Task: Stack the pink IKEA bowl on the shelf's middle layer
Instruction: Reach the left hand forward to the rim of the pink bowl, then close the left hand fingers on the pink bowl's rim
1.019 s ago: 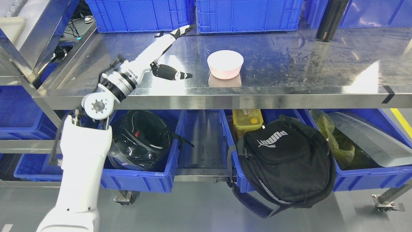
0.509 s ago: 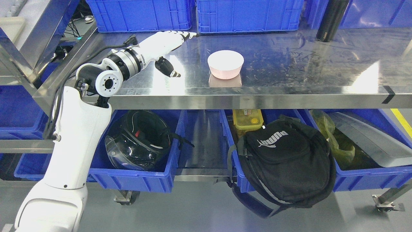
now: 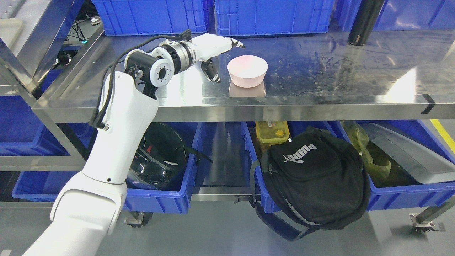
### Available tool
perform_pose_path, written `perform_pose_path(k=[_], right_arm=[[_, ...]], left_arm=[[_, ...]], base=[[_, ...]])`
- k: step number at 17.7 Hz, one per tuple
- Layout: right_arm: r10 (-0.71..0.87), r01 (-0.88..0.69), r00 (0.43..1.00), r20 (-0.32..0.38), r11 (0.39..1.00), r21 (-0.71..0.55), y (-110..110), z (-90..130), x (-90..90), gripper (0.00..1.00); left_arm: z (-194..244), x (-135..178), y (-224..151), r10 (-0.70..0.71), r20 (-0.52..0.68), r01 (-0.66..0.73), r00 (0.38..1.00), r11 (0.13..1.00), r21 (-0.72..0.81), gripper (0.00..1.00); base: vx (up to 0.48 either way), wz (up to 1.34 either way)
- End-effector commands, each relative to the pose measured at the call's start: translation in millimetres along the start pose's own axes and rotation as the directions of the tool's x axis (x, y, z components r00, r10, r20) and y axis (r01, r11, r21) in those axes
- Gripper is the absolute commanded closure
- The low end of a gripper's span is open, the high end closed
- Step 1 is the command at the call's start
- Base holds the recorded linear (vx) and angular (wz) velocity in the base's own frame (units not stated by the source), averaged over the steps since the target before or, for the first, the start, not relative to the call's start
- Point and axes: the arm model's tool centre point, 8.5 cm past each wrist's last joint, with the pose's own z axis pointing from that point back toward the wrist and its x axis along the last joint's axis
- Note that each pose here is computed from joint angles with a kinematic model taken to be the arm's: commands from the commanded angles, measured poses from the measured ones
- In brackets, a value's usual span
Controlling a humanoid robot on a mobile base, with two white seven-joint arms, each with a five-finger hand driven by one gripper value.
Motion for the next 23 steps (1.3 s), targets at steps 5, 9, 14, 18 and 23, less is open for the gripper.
perform_pose_path(k=[5, 9, 14, 18, 23], right_arm=[[0.002, -0.002, 1.0, -0.008, 1.0, -0.016, -10, 0, -10.0, 0.0], [0.002, -0.002, 1.0, -0.008, 1.0, -0.016, -10, 0, -10.0, 0.0], [0.002, -0.002, 1.0, -0.008, 1.0, -0.016, -10, 0, -10.0, 0.0], [0.002, -0.002, 1.0, -0.008, 1.0, -0.016, -10, 0, -10.0, 0.0], [0.002, -0.002, 1.0, -0.008, 1.0, -0.016, -10, 0, -10.0, 0.0]], left_arm=[[-63, 15, -62, 0.02, -0.039, -0.03, 0.999, 0.969, -0.246, 0.12], [-62, 10, -55, -0.032, -0.073, 0.013, 0.997, 0.967, -0.253, 0.12], [-62, 10, -49, -0.036, -0.074, 0.017, 0.997, 0.97, -0.244, 0.12], [-61, 9, -40, -0.049, -0.085, 0.028, 0.995, 0.972, -0.234, 0.12], [-61, 6, -50, -0.05, -0.095, 0.024, 0.994, 0.967, -0.255, 0.14]], base=[[0.033, -0.14], [0.021, -0.05], [0.002, 0.0], [0.0, 0.0], [0.0, 0.0]])
